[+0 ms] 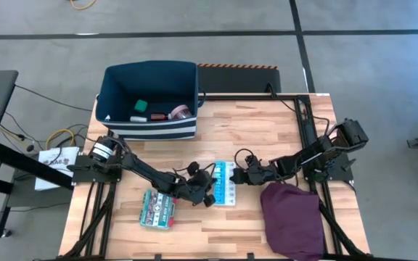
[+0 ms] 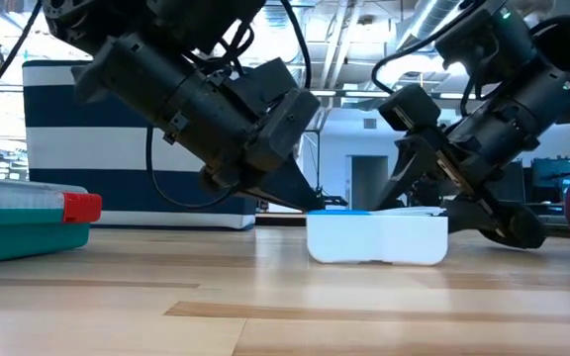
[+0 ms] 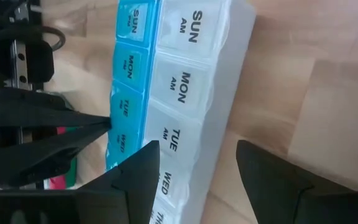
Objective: Pick & place medical supplies in basket/bin
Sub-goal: Put the white and blue pill organizer into the blue bin
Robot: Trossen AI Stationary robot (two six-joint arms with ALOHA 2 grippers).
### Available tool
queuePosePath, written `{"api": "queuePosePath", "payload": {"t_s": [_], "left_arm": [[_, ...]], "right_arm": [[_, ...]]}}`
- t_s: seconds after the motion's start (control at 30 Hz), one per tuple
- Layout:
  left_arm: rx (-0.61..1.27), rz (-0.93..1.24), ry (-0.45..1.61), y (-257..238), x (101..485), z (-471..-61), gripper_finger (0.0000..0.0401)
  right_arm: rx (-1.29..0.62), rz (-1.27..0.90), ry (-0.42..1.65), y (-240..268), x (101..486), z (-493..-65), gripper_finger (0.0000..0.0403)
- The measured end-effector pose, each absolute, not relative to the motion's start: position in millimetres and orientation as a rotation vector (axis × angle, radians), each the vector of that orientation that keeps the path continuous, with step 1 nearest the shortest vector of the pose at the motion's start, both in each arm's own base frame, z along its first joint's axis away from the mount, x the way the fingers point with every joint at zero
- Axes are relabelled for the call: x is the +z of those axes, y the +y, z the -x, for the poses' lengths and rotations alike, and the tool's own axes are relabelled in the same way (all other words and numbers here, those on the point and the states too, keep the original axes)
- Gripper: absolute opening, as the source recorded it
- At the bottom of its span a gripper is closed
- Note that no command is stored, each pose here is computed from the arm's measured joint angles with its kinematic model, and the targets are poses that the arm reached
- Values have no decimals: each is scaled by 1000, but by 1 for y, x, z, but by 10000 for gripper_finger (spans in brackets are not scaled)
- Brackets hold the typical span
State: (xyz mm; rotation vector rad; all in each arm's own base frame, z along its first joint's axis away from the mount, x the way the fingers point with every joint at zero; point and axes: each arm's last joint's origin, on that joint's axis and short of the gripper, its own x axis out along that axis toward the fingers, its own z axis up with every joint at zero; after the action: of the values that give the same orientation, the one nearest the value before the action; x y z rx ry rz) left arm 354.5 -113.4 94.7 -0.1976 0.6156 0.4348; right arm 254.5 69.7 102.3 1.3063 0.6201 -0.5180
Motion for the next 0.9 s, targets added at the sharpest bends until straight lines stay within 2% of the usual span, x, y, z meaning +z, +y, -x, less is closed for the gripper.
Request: {"api": "queuePosePath", "payload": {"t_s": [0.7,0.9], "left_arm": [[484,228,581,-124,88,-350,0],[507,223,595,-128,85,-345,0]], "right_arm": [[-525,-1319,572,71,103,-255,200],[-440,-1305,490,72,111,-262,194]]}}
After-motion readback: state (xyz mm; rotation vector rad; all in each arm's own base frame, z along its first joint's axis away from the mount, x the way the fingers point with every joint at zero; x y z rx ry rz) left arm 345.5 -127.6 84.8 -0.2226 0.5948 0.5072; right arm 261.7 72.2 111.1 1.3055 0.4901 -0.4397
